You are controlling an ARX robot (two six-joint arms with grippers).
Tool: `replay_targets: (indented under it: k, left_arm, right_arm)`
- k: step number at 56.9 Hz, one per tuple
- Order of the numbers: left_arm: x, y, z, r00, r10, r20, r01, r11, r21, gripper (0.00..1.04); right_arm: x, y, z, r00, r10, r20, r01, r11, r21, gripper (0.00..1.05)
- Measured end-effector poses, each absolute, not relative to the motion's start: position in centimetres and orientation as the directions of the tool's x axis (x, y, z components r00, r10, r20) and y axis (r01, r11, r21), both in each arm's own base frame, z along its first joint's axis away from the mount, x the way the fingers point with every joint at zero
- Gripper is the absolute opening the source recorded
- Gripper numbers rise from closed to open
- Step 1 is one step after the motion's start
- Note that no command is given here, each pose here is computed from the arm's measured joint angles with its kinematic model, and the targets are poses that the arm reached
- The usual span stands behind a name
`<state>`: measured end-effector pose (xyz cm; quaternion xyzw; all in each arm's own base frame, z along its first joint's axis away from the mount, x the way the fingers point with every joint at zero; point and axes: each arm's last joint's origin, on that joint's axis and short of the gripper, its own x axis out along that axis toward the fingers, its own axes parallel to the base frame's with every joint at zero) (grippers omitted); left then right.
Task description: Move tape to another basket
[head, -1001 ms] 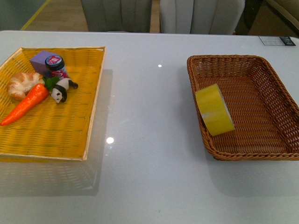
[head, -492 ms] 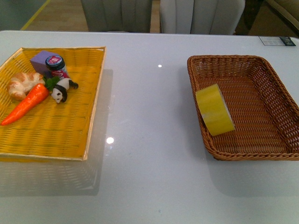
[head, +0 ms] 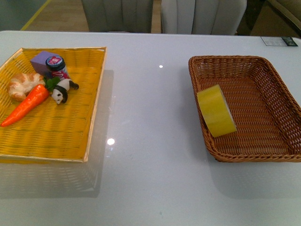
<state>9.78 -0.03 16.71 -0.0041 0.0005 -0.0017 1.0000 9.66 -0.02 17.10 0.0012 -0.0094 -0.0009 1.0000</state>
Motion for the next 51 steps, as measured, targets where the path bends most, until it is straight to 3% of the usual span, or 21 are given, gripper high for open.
replay_targets:
  k: [3, 29, 32, 51]
  left_arm:
    - [9.78, -0.03, 16.71, 1.0, -0.003, -0.001, 0.003, 1.0, -0.009, 0.06]
    - [9.78, -0.03, 16.71, 1.0, -0.003, -0.001, 0.003, 1.0, -0.009, 0.89]
    - [9.78, -0.04, 16.71, 1.0, -0.004, -0.001, 0.004, 1.0, -0.008, 0.97]
    - [9.78, -0.03, 16.71, 1.0, -0.003, -0.001, 0.003, 1.0, -0.007, 0.96]
  right_arm:
    - [9.65, -0.02, 17.11, 1.0, -0.002, 0.019, 0.002, 1.0, 0.003, 0.14]
    - [9.66, -0.02, 17.1, 1.0, -0.002, 0.019, 0.002, 1.0, 0.003, 0.95]
    - [9.65, -0.02, 17.11, 1.0, -0.002, 0.019, 0.002, 1.0, 0.003, 0.97]
    - [9.65, -0.02, 17.11, 1.0, -0.002, 0.019, 0.002, 1.0, 0.003, 0.96]
